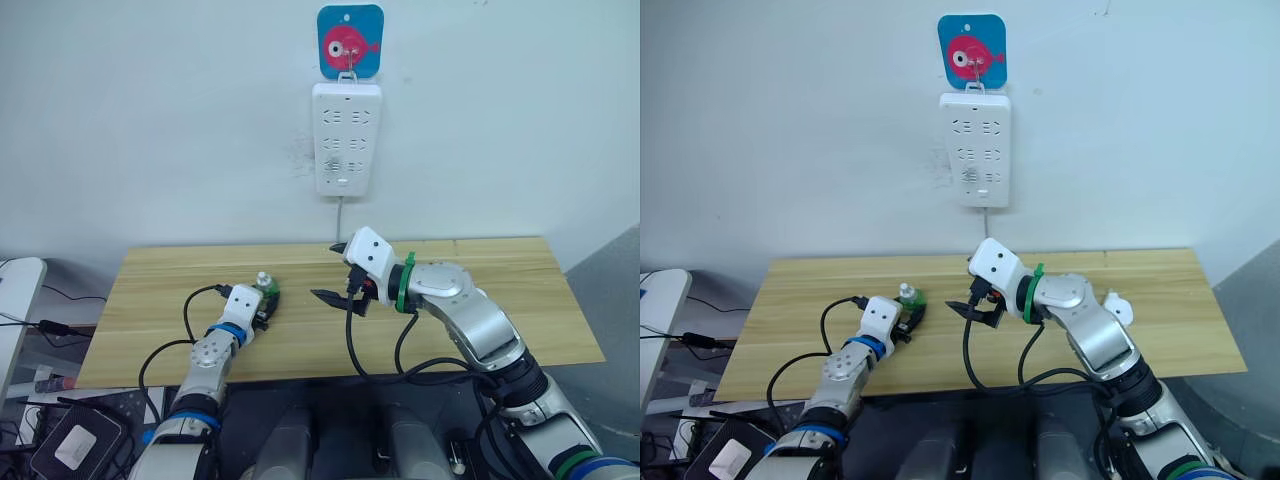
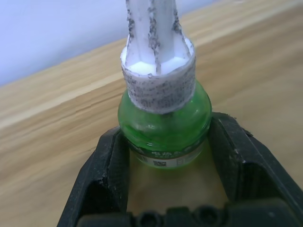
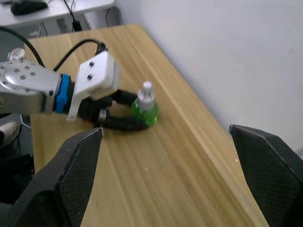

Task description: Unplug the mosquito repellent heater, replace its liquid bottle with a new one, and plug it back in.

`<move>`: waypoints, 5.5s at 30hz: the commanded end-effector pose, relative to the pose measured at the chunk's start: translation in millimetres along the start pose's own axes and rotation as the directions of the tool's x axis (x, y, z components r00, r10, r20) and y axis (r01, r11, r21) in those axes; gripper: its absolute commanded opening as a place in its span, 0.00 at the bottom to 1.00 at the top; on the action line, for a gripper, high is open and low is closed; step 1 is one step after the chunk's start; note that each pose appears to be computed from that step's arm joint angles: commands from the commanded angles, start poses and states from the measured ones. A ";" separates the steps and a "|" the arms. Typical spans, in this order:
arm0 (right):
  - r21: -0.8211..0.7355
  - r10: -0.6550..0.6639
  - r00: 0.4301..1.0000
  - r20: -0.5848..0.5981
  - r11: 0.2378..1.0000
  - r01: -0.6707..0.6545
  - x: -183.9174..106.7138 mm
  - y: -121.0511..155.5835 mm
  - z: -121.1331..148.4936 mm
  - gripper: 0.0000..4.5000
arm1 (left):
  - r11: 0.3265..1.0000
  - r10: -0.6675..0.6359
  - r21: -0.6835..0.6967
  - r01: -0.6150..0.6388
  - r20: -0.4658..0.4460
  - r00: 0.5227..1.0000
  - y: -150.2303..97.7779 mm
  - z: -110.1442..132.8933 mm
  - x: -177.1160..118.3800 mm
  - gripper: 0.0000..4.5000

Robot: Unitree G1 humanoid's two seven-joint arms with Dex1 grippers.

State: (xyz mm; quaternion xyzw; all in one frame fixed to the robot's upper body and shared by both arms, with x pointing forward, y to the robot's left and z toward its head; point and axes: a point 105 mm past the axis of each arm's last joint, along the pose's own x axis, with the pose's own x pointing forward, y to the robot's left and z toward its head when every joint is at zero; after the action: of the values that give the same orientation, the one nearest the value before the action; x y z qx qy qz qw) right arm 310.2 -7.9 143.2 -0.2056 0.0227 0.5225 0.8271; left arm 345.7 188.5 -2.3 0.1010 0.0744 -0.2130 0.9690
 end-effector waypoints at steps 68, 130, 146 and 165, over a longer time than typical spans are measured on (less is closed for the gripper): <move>-0.015 0.465 0.883 -0.069 0.884 -0.467 -54.5 -22.7 -15.4 0.99 | 0.655 -0.739 0.265 0.708 0.029 0.673 -101.3 84.0 -23.4 0.49; 0.003 0.612 0.790 -0.032 0.791 -0.612 -43.9 -2.7 -2.5 0.77 | 0.481 -0.861 0.266 0.835 -0.038 0.508 -123.7 90.7 -39.1 0.49; 0.062 0.246 0.957 0.157 0.964 -0.258 -26.6 24.4 6.5 0.99 | 0.629 -0.775 0.190 0.754 0.072 0.628 -107.3 105.4 -23.8 0.49; 0.031 0.199 0.979 0.030 0.979 -0.200 -56.3 -5.1 -19.2 0.99 | 0.630 -0.772 0.197 0.751 0.062 0.632 -105.8 102.4 -28.4 0.49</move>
State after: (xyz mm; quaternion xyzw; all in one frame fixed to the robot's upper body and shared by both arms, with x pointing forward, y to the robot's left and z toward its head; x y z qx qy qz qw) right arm 298.1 -65.1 127.1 -0.1791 0.0627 0.5950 0.7810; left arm 285.1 83.5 71.3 0.1149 0.0560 -0.6145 0.7785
